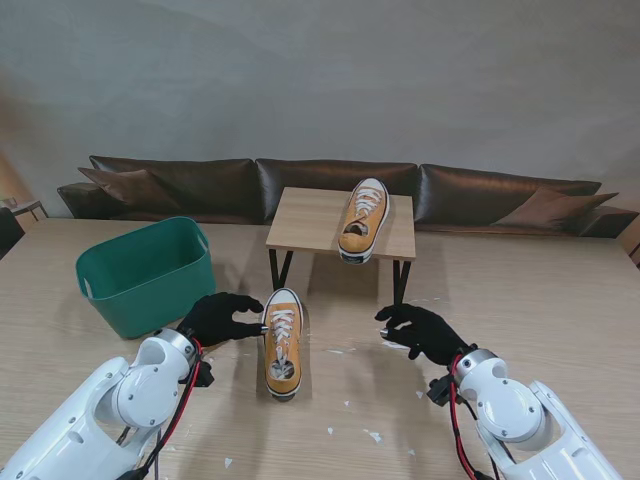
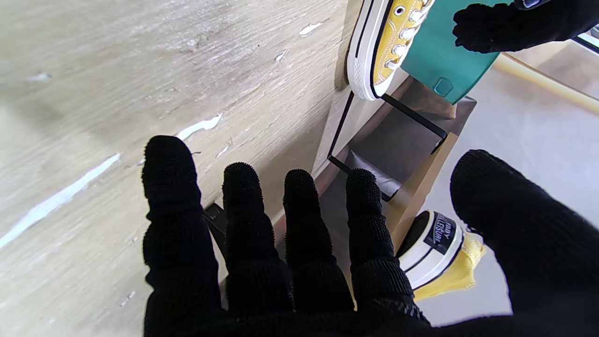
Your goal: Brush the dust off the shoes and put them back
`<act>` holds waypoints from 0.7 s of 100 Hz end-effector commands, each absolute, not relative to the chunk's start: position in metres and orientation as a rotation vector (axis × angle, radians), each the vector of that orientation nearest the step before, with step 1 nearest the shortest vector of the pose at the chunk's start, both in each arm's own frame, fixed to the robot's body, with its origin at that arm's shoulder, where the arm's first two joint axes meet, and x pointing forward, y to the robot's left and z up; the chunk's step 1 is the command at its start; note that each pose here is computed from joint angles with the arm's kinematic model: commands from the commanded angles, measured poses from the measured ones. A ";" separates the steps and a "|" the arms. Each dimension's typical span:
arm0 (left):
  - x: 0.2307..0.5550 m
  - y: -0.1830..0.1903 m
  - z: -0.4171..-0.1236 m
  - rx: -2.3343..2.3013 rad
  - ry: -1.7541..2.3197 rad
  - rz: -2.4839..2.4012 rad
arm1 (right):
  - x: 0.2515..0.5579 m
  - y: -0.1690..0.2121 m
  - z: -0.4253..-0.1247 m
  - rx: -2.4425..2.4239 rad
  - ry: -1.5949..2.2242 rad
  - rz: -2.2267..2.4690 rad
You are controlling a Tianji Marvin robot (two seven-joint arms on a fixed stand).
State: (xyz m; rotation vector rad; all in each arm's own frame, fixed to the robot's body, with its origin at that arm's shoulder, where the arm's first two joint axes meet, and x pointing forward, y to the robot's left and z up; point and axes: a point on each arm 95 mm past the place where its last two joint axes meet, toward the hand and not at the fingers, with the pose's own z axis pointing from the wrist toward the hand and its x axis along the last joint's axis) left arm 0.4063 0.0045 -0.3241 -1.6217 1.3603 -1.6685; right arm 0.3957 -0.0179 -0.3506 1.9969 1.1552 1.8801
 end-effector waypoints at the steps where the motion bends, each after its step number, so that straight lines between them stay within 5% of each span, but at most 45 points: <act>1: 0.403 0.002 -0.334 -1.673 1.364 -1.667 | 0.392 -0.012 -0.342 1.975 1.171 1.899; 70: 0.387 0.010 -0.330 -1.708 1.297 -1.696 | 0.392 0.018 -0.214 1.327 1.345 1.694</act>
